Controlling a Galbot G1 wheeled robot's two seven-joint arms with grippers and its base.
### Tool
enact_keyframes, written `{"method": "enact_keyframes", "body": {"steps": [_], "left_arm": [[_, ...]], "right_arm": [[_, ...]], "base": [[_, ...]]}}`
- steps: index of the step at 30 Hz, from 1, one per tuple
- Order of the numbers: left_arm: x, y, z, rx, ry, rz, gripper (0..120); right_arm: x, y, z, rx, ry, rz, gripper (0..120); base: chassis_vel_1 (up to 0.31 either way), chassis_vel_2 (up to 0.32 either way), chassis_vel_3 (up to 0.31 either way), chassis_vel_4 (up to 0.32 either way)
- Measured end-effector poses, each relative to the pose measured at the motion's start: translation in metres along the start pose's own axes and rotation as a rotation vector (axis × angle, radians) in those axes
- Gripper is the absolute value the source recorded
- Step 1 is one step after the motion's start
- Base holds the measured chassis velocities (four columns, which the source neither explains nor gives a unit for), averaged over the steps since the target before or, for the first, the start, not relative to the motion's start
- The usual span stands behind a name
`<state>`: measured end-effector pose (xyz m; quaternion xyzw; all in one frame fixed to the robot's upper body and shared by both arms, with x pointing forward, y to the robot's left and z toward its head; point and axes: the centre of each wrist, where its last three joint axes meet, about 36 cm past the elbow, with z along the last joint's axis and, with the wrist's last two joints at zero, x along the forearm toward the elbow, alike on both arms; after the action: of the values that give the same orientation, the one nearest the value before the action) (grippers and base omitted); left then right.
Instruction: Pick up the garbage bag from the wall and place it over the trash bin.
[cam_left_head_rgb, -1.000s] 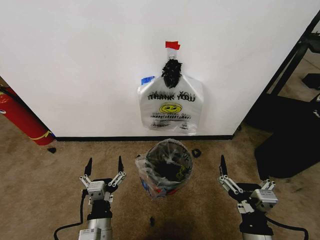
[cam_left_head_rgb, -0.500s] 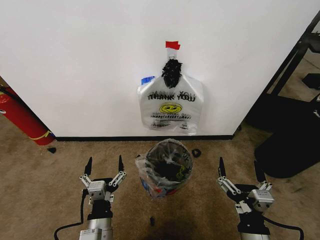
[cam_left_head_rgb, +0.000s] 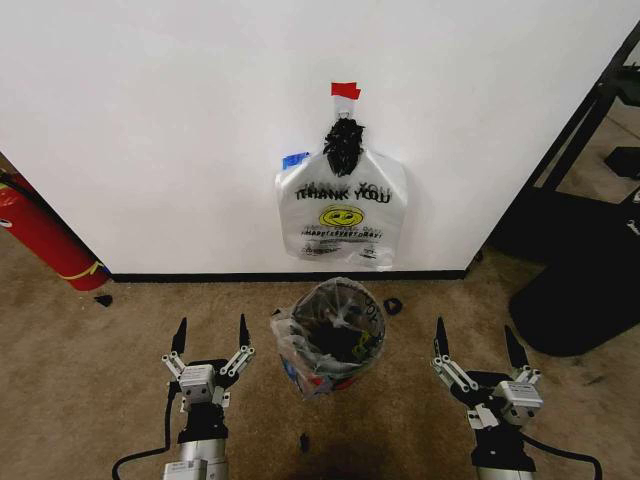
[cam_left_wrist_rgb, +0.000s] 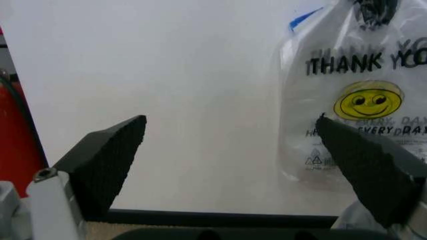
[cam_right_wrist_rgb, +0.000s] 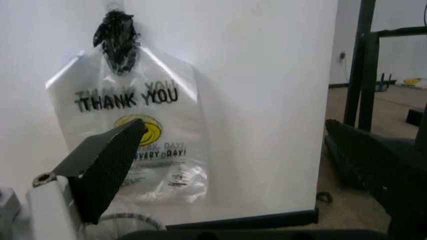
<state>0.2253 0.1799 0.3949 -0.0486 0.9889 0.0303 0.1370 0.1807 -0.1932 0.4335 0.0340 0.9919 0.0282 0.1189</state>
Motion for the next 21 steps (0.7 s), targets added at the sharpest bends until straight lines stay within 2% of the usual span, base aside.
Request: {"method": "enact_keyframes", "body": {"steps": [21], "left_arm": [[-0.0014, -0.0006, -0.0008, 0.0, -0.007, -0.005, 100]], "right_arm": [[0.0009, 0.0025, 0.0031, -0.004, 0.007, -0.007, 100]], "base": [[0.0, 0.0, 0.0, 0.0]]}}
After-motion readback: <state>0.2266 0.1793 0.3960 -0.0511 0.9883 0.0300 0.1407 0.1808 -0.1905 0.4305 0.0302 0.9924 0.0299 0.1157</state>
